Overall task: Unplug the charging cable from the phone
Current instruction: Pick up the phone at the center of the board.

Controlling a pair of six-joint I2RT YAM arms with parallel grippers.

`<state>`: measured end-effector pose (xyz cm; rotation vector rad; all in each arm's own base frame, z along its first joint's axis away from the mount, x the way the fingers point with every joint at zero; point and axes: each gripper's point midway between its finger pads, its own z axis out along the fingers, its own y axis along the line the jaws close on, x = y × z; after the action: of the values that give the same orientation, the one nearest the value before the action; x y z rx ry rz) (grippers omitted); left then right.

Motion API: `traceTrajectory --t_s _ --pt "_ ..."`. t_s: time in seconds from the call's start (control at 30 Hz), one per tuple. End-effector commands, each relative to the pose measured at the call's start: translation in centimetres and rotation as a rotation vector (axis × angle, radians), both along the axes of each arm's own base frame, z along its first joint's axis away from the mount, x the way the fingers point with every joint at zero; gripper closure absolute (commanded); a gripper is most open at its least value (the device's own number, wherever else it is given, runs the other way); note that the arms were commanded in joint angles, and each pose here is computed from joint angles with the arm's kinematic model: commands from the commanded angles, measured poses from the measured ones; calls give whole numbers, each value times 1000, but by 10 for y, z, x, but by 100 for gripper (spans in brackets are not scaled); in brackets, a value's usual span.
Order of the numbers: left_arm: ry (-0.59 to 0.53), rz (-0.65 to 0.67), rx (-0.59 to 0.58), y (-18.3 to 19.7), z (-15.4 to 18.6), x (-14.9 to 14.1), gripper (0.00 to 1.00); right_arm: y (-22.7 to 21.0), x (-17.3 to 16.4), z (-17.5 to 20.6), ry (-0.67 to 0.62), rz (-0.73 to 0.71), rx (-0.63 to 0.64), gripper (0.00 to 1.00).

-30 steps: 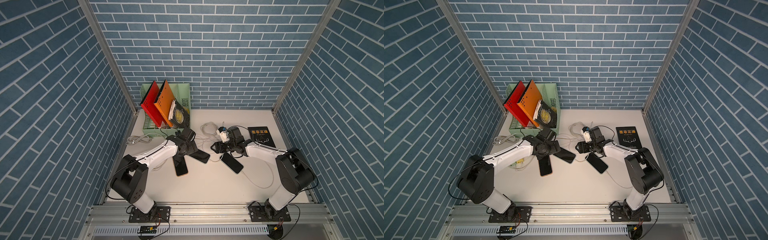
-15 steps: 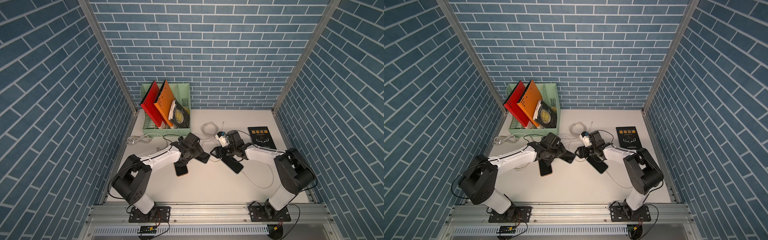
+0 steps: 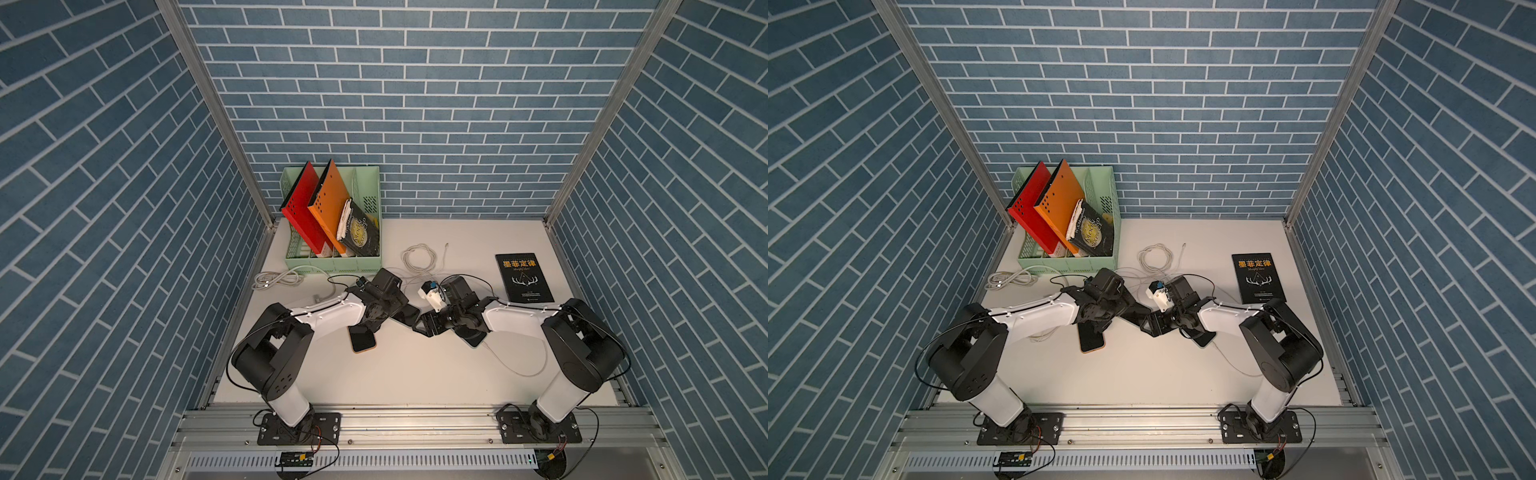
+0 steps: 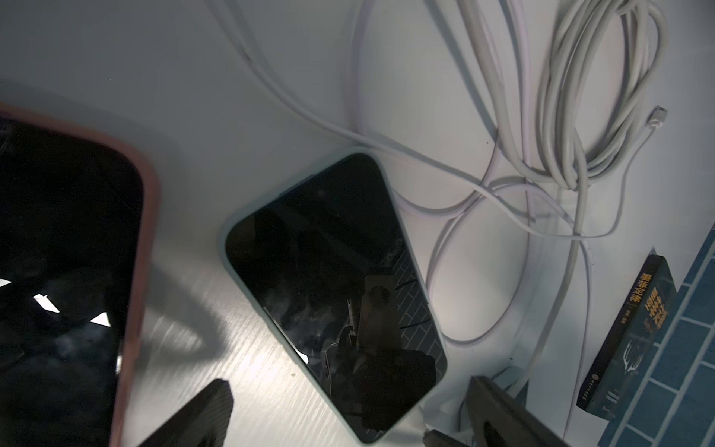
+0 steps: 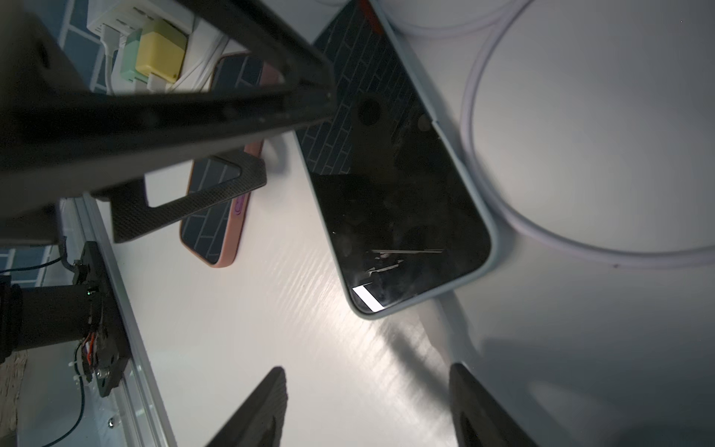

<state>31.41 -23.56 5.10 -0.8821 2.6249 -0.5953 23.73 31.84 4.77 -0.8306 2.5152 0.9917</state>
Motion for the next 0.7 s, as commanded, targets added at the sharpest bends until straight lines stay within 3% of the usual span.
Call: traceTrajectory --t_s 0.0,0.33,0.67 --pt "26 3 19 2 -11 -6 0 8 -19 1 12 91 37 32" --pt "41 29 31 -1 -20 1 0 8 -15 34 -91 72 101 30" --pt "196 95 84 -9 -31 5 0 -47 22 75 -216 -237 181 28"
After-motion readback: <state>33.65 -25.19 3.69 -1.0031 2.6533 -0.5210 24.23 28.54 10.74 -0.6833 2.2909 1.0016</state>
